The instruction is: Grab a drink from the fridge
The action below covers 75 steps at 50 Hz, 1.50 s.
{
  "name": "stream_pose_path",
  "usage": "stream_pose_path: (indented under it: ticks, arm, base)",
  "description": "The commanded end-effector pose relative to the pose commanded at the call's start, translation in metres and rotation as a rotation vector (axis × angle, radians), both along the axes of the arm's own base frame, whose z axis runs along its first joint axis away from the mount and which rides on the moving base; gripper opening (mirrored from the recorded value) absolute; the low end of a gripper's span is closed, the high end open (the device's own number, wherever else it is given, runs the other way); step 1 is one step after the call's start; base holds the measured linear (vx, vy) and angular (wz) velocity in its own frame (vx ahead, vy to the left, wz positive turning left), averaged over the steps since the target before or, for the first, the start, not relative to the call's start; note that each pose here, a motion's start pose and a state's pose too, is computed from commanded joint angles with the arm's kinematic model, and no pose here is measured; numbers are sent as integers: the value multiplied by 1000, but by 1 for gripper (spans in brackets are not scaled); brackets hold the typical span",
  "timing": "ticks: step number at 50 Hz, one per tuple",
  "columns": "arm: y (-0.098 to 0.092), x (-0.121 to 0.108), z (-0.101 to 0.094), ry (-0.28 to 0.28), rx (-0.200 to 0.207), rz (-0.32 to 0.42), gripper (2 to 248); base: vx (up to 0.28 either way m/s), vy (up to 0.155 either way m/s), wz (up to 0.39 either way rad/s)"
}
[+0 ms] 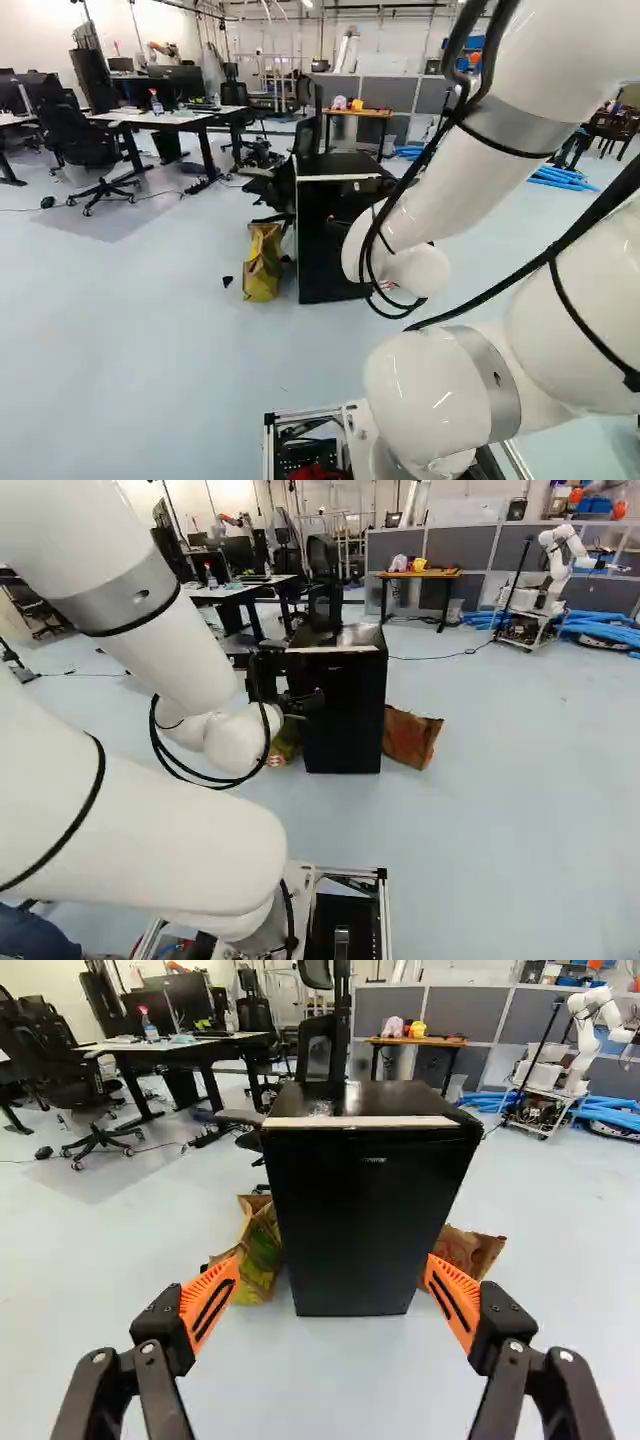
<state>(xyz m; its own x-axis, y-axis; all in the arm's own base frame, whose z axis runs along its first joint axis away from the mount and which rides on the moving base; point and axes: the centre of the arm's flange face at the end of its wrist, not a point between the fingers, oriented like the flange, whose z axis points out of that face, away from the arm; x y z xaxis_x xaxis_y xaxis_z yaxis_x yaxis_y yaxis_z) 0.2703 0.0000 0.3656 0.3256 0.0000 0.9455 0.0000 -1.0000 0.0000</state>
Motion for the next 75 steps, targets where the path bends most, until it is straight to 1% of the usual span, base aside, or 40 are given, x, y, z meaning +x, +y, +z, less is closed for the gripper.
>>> stream_pose_path:
  ticks: [33, 75]
  arm:
    - [0, 0, 0, 0, 0, 0, 247]
    - [0, 0, 0, 0, 0, 0, 247]
  base:
    - [55, 6, -17]
    - [42, 32, -7]
